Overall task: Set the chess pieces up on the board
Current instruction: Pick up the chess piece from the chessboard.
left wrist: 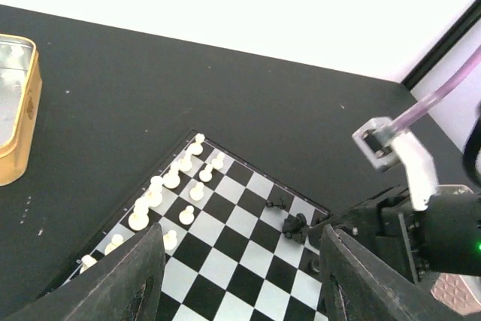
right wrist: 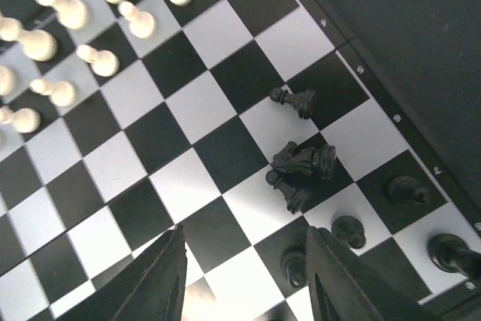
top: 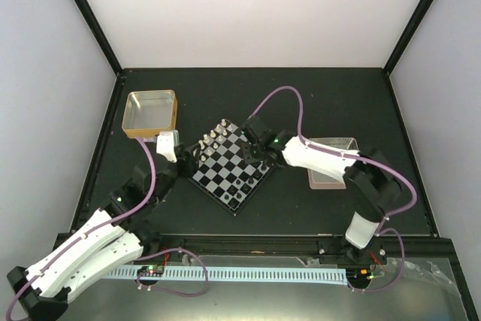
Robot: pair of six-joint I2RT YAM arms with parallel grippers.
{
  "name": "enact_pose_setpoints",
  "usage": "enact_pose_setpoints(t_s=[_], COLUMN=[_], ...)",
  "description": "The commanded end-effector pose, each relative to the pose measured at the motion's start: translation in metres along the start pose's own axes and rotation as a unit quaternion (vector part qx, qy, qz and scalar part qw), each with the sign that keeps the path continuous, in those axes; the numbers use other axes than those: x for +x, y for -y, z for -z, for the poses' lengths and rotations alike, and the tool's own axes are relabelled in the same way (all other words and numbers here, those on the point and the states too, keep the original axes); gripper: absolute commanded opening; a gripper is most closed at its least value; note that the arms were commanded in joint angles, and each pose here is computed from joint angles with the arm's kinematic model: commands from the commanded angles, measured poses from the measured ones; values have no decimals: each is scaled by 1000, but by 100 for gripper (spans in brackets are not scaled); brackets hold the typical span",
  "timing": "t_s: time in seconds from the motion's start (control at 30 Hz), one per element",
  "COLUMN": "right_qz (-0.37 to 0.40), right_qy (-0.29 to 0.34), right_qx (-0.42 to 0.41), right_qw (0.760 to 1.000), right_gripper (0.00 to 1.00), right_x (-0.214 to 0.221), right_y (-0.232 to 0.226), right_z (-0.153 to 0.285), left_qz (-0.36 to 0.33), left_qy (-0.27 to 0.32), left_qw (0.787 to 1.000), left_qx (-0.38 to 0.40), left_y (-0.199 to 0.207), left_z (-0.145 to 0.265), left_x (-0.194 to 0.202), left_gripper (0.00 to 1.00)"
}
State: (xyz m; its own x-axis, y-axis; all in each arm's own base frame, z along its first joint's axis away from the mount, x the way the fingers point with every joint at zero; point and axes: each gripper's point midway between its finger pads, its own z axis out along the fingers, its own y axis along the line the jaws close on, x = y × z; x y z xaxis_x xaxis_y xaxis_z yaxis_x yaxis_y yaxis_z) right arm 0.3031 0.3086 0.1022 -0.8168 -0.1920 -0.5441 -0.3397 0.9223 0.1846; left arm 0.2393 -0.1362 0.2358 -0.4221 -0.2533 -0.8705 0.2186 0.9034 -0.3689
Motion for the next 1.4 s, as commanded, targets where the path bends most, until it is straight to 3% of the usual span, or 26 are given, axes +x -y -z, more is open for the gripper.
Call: enact_pose_setpoints(t_s=[0.0,0.4,0.73,1.37], right_qz=[7,1,7,13], right_qy=[-47,-56,-69,-81], right_qx=[20,76,71,36], right_qw=[999,996,995,996], right_gripper=[44,40,39,17], right_x=[13,13,15,16], right_y=[7,22,19,5], right_z=[-23,-50,-61,-69], left_qz=[1,-3,-2,0], left_qy=[18,2,-4,-15], left_qw=[1000,1000,1000,1000], left_qx=[-22,-20,-21,-24], left_y=[-8,-7,-8,-9], left_z=[1,-5,-7,-13], left_x=[-8,-1,2,9], left_gripper=[59,58,57,55])
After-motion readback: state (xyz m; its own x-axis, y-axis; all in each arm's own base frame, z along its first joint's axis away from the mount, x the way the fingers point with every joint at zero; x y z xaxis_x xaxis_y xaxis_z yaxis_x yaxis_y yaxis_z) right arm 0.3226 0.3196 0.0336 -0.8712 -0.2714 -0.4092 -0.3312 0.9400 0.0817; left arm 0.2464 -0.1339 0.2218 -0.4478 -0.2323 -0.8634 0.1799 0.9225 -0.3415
